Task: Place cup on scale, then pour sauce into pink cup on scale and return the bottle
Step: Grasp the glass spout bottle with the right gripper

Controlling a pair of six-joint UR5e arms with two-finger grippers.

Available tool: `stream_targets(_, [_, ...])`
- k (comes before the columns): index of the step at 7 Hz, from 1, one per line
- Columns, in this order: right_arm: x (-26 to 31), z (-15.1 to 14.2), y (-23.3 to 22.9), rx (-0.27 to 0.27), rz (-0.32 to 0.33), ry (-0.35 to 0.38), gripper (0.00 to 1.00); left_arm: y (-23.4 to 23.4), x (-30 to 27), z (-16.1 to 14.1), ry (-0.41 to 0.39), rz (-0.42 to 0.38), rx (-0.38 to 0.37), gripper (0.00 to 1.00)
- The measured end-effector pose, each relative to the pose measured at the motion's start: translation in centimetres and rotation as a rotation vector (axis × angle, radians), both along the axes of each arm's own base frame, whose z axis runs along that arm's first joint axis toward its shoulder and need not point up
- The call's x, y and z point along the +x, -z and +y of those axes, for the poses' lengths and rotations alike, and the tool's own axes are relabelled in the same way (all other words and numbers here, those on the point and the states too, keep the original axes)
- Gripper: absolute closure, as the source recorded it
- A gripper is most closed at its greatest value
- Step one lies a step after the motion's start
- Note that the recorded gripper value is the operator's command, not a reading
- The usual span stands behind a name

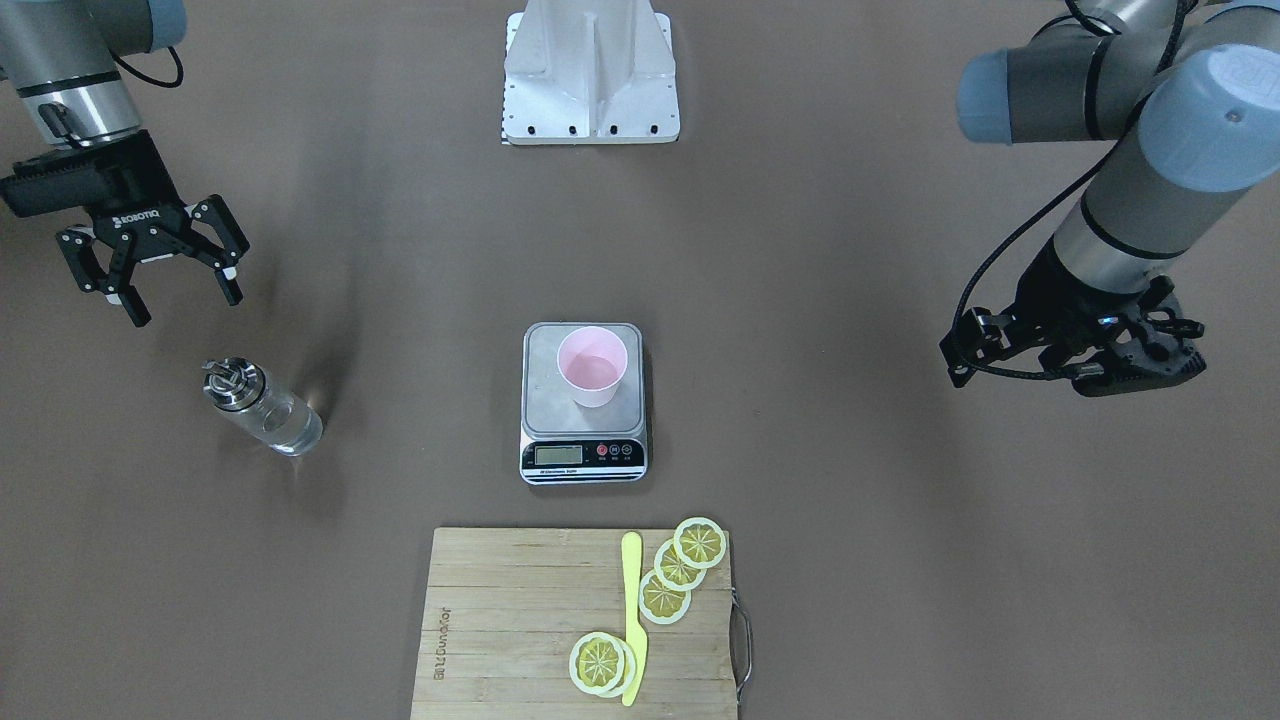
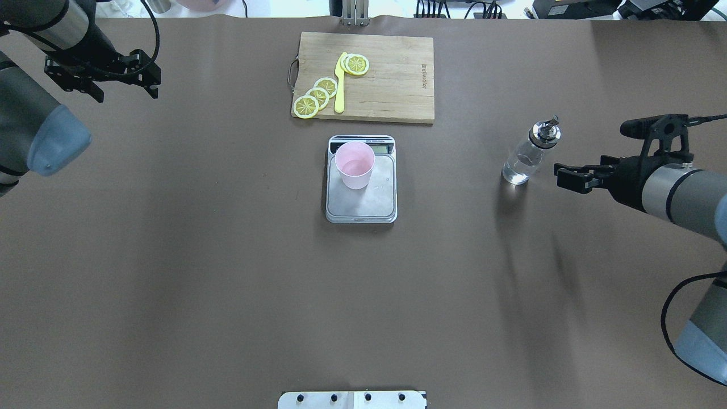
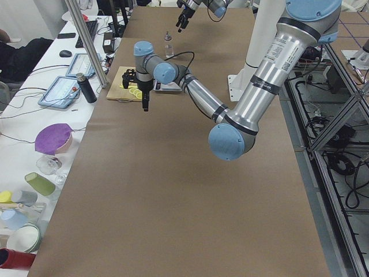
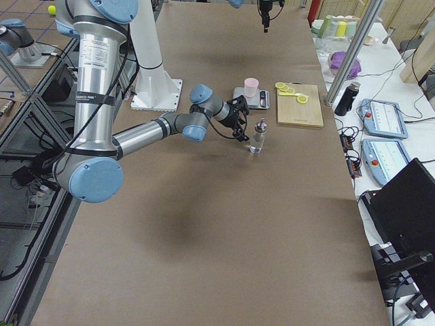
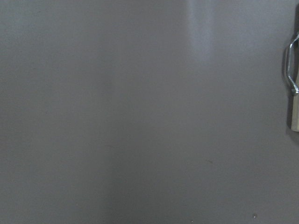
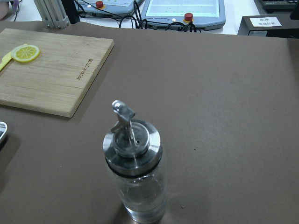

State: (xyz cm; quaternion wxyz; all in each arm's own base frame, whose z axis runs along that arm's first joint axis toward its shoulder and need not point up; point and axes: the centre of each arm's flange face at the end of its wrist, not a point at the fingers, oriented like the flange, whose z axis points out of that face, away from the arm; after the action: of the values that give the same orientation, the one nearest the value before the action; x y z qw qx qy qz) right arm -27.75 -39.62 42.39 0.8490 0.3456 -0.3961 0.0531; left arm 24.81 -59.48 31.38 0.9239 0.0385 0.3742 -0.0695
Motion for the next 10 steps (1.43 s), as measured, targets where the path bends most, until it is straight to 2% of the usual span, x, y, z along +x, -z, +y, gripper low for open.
stream_targets(3, [-5.7,-0.5,-1.2,0.020,0.010,-0.092,0.00,-0.5,0.0,-0.2,0.001,-0.008,-0.005,0.01])
stream_targets(10, [-11.4,-3.2,-3.5,0.059,0.092,-0.179,0.00,-1.1,0.4,-0.3,0.001,-0.015,-0.020,0.01])
